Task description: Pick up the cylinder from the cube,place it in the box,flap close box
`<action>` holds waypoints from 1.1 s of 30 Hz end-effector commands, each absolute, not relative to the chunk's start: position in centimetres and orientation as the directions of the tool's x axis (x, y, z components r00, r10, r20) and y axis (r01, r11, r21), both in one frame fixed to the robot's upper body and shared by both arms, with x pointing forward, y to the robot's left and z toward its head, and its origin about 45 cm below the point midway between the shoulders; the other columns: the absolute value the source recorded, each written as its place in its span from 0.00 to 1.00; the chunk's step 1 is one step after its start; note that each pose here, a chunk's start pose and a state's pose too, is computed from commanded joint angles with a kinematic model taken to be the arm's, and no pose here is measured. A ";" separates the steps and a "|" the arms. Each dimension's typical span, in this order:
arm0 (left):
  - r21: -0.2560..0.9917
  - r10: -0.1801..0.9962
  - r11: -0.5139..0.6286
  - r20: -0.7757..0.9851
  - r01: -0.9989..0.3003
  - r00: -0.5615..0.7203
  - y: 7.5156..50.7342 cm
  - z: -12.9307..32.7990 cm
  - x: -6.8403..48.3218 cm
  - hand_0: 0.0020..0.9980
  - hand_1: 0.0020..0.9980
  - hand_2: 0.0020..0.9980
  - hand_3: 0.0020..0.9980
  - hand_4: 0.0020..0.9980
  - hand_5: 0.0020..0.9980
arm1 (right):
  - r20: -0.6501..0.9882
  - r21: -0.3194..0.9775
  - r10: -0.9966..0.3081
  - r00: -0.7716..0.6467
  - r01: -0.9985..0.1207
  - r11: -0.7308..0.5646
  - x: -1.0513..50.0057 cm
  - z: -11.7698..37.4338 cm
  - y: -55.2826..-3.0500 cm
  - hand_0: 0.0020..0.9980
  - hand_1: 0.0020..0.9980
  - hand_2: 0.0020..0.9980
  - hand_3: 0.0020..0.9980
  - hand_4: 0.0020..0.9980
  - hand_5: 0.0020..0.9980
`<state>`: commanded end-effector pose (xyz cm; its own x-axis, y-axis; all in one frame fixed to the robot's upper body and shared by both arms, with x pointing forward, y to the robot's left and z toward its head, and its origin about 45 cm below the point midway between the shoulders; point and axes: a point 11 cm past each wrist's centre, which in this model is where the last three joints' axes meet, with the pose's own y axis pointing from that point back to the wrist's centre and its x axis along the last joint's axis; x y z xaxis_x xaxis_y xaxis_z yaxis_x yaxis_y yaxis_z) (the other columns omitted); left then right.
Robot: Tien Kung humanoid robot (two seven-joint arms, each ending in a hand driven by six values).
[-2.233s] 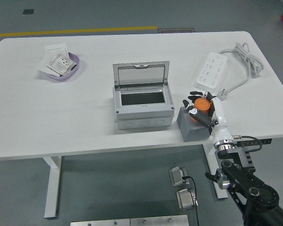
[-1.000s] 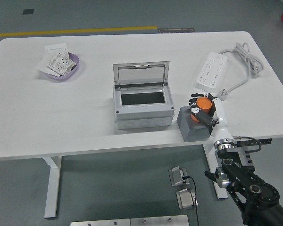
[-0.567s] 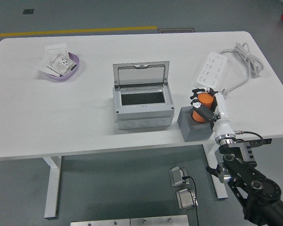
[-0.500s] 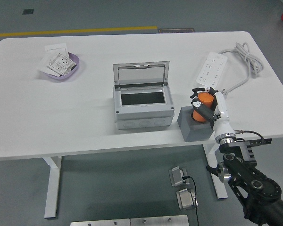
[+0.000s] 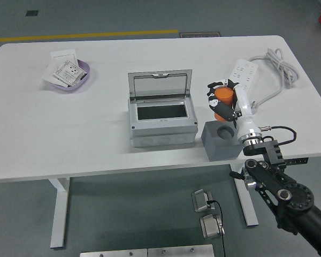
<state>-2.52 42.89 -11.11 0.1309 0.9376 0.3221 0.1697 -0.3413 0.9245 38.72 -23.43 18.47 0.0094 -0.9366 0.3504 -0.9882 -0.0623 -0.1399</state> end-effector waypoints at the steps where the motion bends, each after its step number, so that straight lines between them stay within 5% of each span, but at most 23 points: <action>1: 0.924 0.938 -0.341 0.323 0.173 0.128 42.9 -11.1 -2.6 0.78 0.78 0.75 0.59 0.70 0.08 | 0.379 -0.146 -0.925 0.014 -0.986 -0.075 39.0 18.9 -22.9 0.26 0.21 0.24 0.24 0.00 0.00; 8: 0.915 0.939 -0.344 0.330 0.213 0.097 43.5 -10.8 -3.3 0.78 0.78 0.75 0.59 0.70 0.08 | 0.590 -0.159 -0.805 0.069 -0.967 -0.199 40.6 21.0 -18.3 0.22 0.21 0.24 0.24 0.00 0.00; 9: 0.913 0.939 -0.345 0.332 0.219 0.093 43.6 -10.7 -3.4 0.78 0.78 0.75 0.59 0.70 0.08 | 0.613 -0.157 -0.787 0.077 -0.964 -0.216 40.6 21.2 -17.7 0.12 0.19 0.24 0.24 0.00 0.00; 15: 0.905 0.936 -0.350 0.342 0.241 0.077 44.3 -10.4 -3.7 0.78 0.78 0.75 0.59 0.70 0.08 | 0.726 -0.149 -0.679 0.112 -0.938 -0.314 40.4 21.5 -13.9 0.07 0.18 0.23 0.24 0.00 0.00; 33: 0.900 0.933 -0.359 0.352 0.247 0.075 45.0 -10.1 -3.2 0.78 0.78 0.75 0.59 0.70 0.08 | 0.870 -0.031 -0.448 0.206 -0.883 -0.468 41.5 19.7 -9.6 0.06 0.17 0.23 0.24 0.00 0.00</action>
